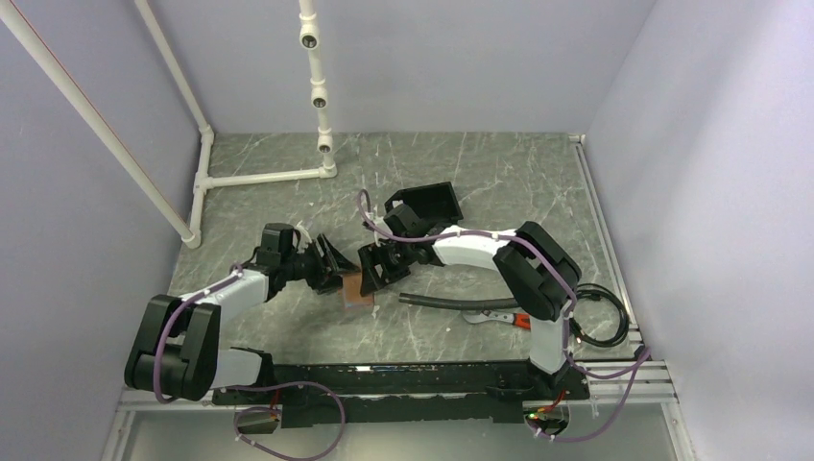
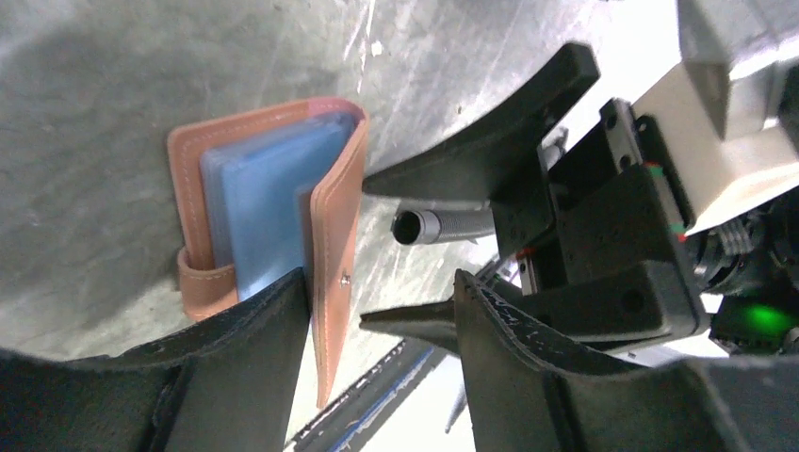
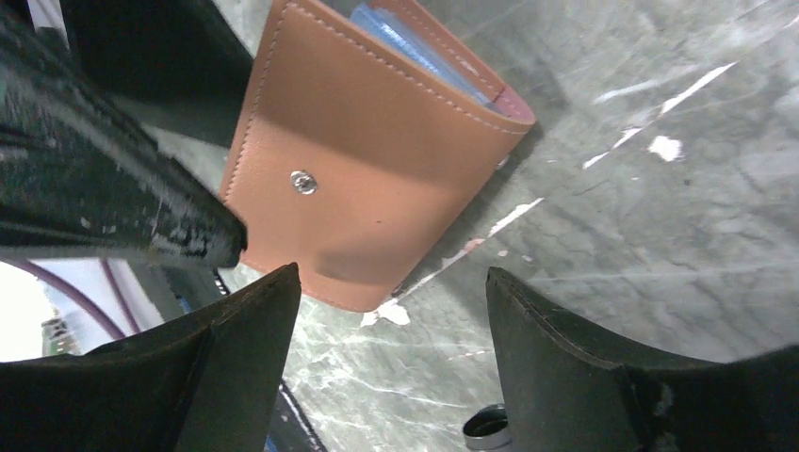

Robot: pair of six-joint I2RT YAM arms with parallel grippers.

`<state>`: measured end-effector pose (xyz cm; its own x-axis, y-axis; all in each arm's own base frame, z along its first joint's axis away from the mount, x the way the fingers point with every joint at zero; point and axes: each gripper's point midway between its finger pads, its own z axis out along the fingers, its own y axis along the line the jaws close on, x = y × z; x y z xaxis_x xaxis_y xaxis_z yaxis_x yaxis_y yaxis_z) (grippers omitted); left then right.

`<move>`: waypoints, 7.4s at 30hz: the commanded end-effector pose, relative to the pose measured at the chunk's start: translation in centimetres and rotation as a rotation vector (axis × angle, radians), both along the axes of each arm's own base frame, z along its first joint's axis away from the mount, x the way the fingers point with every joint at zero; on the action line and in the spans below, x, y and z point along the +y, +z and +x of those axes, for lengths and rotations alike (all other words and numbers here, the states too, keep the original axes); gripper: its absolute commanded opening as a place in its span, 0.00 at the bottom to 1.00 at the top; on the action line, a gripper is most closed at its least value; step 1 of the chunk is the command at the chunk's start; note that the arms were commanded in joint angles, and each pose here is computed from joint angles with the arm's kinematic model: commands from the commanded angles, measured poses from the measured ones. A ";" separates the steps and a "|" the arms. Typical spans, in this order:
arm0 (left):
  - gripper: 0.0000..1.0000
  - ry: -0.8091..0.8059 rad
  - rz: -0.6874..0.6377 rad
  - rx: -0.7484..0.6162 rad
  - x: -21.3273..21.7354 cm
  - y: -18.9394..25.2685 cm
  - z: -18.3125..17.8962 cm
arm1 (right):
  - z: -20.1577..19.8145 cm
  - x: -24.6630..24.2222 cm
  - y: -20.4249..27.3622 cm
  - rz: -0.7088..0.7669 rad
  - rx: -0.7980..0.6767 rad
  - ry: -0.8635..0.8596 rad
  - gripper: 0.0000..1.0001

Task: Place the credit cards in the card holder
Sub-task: Close the card holder at the center of the board.

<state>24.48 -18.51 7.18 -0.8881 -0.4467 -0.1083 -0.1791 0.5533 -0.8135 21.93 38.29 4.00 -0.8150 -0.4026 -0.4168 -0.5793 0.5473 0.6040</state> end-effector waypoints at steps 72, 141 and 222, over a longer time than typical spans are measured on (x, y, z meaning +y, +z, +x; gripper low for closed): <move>0.36 -0.068 0.375 0.291 1.8 -4.3 -4.8 | 0.2 1.9 2.7 -0.146 -0.370 -0.133 0.51; 0.81 0.161 0.274 0.102 3.3 -0.5 -5.8 | -4.0 2.4 -2.5 0.100 0.155 0.058 0.33; 0.00 0.022 0.259 0.256 4.0 -5.7 -4.5 | -4.3 7.1 4.5 0.132 0.049 0.042 0.51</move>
<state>20.70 -15.78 3.00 -0.8971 -0.4410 0.0276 -0.3576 0.6878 -0.6317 17.41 44.08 6.34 -0.8479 -0.3777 -0.3721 -0.5227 0.4774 0.7063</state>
